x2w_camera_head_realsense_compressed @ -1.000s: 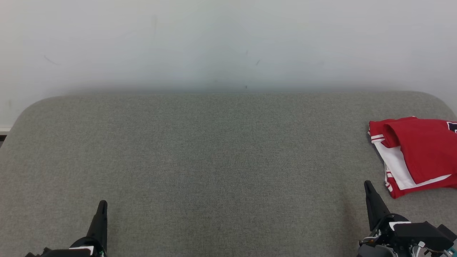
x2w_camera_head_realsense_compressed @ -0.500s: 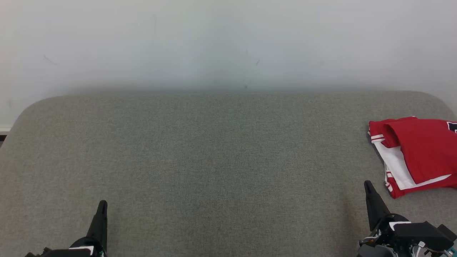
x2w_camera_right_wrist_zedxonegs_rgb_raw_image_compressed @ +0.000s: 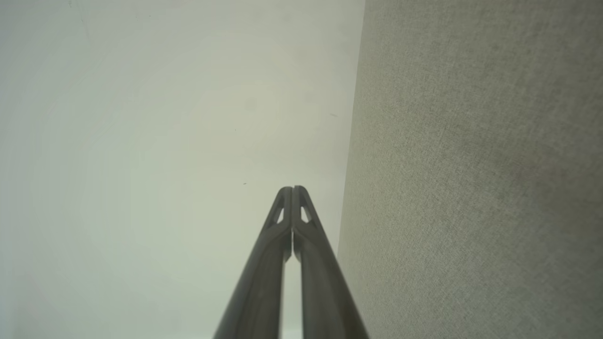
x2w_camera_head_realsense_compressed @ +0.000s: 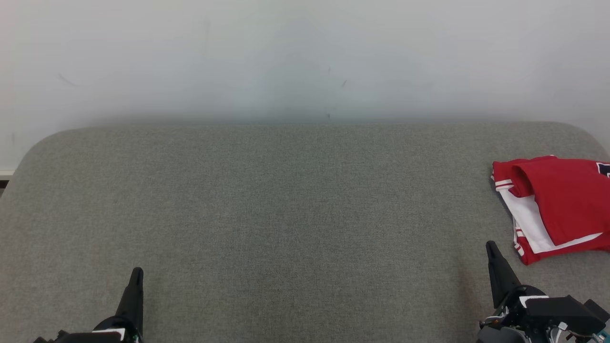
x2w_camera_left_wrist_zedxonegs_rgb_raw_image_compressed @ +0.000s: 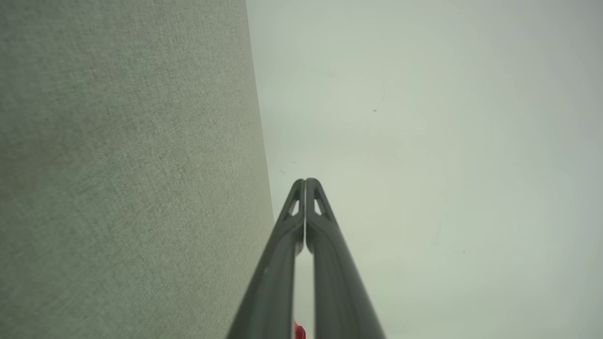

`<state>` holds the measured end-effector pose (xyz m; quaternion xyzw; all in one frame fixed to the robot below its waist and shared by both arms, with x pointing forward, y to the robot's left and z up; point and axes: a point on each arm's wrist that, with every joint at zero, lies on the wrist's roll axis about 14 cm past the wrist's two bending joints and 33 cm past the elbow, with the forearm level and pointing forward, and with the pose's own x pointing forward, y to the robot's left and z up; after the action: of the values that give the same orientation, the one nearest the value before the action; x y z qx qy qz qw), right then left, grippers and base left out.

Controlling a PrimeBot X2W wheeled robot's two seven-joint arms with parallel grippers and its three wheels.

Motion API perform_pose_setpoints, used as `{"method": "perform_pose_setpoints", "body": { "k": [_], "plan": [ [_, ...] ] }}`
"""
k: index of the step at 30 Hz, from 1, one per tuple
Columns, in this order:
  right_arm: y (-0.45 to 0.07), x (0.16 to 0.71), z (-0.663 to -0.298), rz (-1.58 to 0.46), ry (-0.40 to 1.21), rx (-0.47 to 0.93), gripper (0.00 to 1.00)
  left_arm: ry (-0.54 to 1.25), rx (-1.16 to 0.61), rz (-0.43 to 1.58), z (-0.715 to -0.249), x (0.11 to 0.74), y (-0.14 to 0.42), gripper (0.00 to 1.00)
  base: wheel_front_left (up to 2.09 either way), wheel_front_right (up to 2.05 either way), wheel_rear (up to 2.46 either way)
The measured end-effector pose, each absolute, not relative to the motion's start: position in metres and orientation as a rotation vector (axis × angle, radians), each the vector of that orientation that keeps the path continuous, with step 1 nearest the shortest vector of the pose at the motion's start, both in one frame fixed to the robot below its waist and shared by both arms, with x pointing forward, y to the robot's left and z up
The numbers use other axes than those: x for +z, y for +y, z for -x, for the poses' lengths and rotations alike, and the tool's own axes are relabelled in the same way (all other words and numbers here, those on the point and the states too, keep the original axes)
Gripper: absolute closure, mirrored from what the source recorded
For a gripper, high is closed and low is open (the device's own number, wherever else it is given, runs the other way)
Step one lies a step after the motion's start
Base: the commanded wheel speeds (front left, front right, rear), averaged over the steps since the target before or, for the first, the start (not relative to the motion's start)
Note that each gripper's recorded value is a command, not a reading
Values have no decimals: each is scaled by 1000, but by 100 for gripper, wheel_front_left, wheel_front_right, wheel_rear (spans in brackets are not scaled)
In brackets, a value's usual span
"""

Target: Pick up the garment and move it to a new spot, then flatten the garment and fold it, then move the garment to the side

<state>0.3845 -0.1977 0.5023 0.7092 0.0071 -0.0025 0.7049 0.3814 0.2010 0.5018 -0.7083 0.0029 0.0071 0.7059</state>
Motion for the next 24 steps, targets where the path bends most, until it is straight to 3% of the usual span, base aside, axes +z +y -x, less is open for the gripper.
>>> {"method": "perform_pose_setpoints", "body": {
  "k": [24],
  "plan": [
    [-198, 502, -384, -1577, 16, -6, 100, 6, 16, 1574, -381, 502, 201, 100, 0, 0, 0]
  ]
}}
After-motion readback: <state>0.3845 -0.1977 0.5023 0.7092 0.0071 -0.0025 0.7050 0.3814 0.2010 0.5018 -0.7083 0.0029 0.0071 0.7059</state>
